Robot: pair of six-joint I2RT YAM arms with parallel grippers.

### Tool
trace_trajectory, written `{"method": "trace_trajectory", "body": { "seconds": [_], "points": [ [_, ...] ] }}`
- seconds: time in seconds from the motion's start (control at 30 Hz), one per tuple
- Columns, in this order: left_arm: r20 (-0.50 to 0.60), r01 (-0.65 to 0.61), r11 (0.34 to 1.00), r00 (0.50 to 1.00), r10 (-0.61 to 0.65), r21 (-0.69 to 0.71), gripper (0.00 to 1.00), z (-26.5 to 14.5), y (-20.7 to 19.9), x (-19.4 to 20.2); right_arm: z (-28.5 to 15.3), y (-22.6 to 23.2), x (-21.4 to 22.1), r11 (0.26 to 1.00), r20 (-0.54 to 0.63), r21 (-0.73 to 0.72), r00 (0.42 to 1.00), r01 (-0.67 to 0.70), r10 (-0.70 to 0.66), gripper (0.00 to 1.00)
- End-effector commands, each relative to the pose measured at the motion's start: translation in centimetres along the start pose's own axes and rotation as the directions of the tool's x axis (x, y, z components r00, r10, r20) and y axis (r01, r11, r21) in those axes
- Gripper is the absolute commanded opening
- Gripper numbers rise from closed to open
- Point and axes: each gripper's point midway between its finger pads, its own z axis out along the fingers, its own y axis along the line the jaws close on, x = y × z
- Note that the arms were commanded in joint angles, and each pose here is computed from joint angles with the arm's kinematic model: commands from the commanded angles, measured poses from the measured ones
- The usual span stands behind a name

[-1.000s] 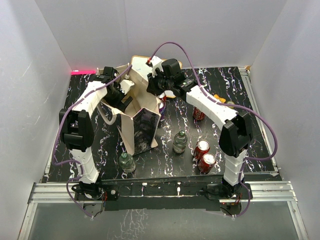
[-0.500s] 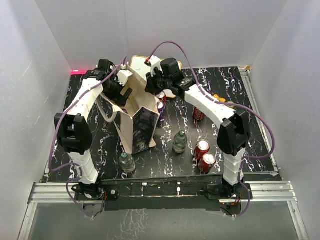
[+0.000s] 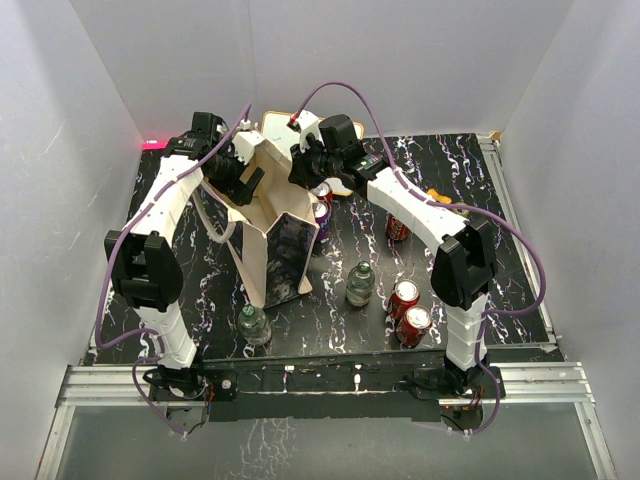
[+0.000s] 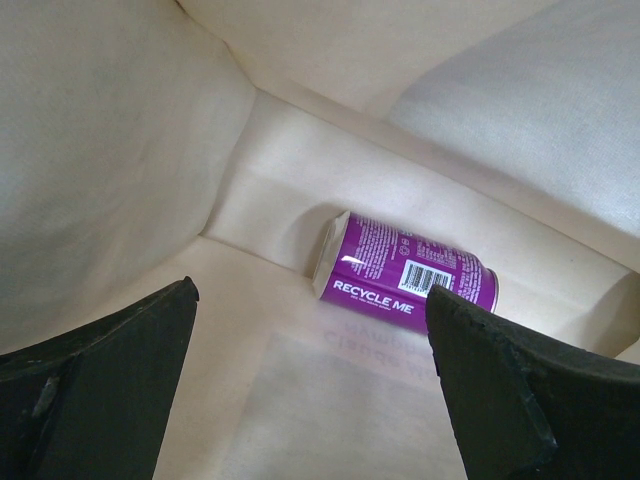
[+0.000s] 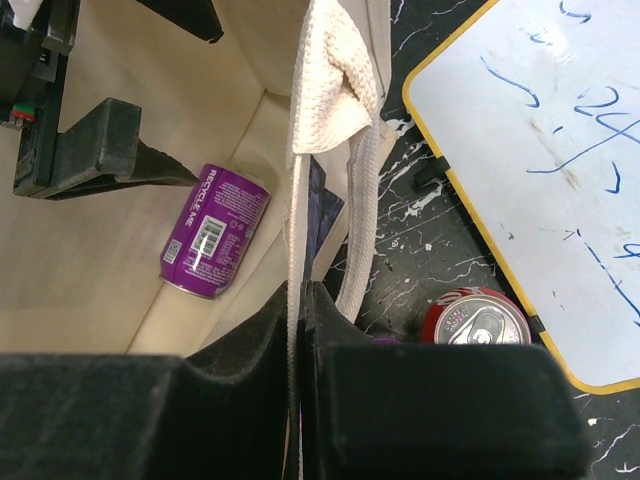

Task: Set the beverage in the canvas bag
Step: Place the drink in the canvas bag, then pick up the drink from the center of the board.

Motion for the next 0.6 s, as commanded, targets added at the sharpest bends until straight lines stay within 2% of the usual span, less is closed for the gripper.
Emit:
{"method": "trace_trajectory", "body": {
  "seconds": [0.0,0.23,0.37,0.47,0.57],
  "points": [
    [0.187,-0.03,0.999,0.982,0.036,-0.036,0.96,-4.8,0.4,-4.7,-0.4,-0.2,-2.2,0.999,0.047,0.004,0.998,0.034,-0.034,0.08],
    [0.39,-0.01,1.0,0.921,0.009,0.001,0.97,-9.5,-0.3,-10.8,-0.4,-0.1,-2.5,1.0,0.054,0.0,0.998,0.031,-0.031,0.08],
    [0.468,-0.036,0.999,0.884,0.017,0.031,0.97,-12.3,-1.3,-13.0,-0.2,-0.2,-2.8,1.0,0.057,0.001,0.998,0.03,-0.03,0.1],
    [0.525,-0.078,0.996,0.85,0.043,0.045,0.97,-15.0,-2.7,-14.0,-0.1,-0.1,-3.1,1.0,0.059,-0.005,0.998,0.031,-0.031,0.19],
    [0.572,-0.143,0.988,0.816,0.086,0.057,0.97,-17.8,-4.6,-14.1,0.0,0.0,-3.6,0.999,0.063,-0.012,0.997,0.035,-0.034,0.35]
  ]
}}
